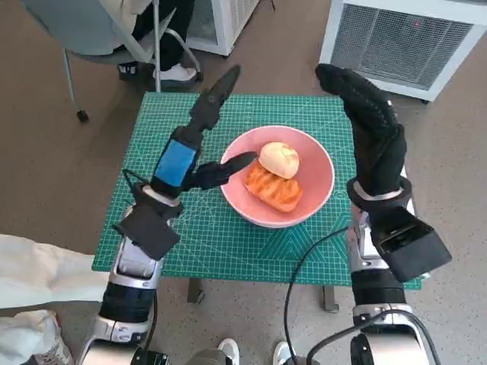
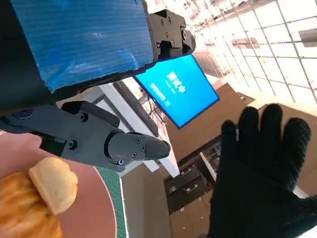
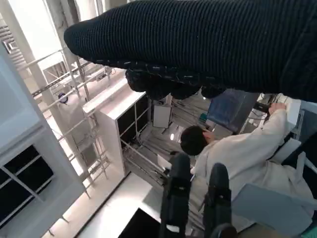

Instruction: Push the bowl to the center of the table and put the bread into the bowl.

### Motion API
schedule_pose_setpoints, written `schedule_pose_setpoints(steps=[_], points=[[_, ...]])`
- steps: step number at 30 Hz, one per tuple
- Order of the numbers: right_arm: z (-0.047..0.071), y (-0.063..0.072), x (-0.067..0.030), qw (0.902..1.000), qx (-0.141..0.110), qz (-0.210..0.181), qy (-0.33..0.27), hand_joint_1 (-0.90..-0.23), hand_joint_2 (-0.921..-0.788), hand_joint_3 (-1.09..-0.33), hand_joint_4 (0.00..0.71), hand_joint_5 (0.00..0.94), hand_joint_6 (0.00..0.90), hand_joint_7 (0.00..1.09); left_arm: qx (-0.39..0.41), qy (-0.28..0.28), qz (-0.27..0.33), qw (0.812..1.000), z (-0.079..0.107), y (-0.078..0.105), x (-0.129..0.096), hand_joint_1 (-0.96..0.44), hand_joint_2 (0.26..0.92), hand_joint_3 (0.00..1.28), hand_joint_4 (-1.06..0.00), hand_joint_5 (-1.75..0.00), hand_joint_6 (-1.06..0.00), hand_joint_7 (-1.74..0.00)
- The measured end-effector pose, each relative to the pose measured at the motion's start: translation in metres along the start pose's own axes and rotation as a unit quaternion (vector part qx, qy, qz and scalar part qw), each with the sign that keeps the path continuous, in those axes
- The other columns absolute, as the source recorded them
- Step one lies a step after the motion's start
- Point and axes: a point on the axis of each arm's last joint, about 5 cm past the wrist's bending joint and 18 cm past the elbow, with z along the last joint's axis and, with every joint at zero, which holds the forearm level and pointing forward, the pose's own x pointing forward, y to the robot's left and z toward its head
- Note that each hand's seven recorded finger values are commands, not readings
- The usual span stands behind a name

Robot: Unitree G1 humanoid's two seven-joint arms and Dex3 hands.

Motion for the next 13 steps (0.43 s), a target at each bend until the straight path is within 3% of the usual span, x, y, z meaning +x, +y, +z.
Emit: schedule_pose_setpoints(steps=[13], points=[[0.0045, -0.0004, 0.0069, 1.0, 0.006, 0.0, -0.006, -0.587, -0.921, -0.819, 0.208, 0.245, -0.001, 0.76, -0.032, -0.08, 0.047, 0.995, 0.0016, -0.0088, -0.0056, -0.35, 0.921, 0.34, -0.2, -0.03, -0.12, -0.27]])
